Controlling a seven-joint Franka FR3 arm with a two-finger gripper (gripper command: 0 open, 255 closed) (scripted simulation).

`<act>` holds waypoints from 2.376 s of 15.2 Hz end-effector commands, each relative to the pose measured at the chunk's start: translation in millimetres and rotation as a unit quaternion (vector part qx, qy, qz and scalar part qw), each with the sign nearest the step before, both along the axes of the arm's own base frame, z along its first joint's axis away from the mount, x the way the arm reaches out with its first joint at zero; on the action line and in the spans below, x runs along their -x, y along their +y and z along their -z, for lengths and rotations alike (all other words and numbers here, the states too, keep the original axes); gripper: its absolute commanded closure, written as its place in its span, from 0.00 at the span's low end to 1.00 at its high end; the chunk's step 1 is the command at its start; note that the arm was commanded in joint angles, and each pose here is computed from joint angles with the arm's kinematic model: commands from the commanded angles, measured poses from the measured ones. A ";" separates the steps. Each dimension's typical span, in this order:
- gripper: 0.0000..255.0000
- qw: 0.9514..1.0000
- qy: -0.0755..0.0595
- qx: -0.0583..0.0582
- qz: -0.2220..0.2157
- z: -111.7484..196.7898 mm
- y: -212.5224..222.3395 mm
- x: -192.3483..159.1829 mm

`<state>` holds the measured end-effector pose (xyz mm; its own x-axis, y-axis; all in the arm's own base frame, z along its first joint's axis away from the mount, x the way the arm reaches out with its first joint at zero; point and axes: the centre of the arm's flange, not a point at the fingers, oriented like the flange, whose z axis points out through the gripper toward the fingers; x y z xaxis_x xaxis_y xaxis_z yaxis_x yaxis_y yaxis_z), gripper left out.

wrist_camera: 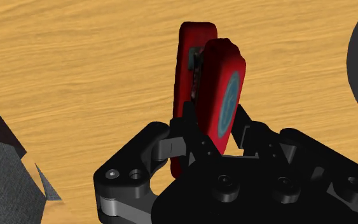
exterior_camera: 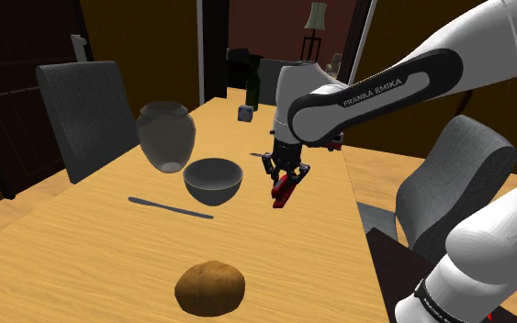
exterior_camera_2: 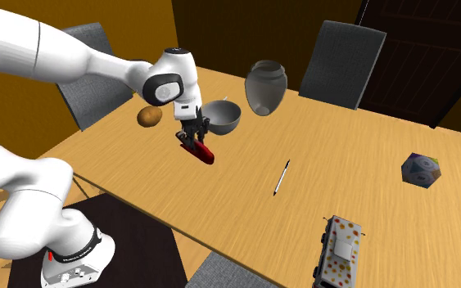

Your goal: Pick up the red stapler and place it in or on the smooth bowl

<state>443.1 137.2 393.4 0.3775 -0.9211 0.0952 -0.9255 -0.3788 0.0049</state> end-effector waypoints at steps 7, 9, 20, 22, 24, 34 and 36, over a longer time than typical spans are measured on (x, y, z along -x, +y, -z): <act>1.00 1.000 0.000 0.000 0.000 -42.1 -0.7 -0.1; 1.00 1.000 0.000 0.000 0.000 -52.7 -0.7 -0.1; 1.00 1.000 0.000 0.000 0.000 -106.5 -0.8 0.0; 1.00 1.000 0.000 0.000 0.000 -107.3 17.6 -19.1; 1.00 1.000 0.000 0.000 0.000 -108.2 35.9 -38.1; 1.00 1.000 0.000 0.000 0.000 -112.4 127.4 -133.2; 1.00 1.000 0.000 0.000 0.000 -113.3 147.1 -153.7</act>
<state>586.0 272.2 506.0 0.3821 -0.9194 0.0929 -0.9236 -0.3833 0.0046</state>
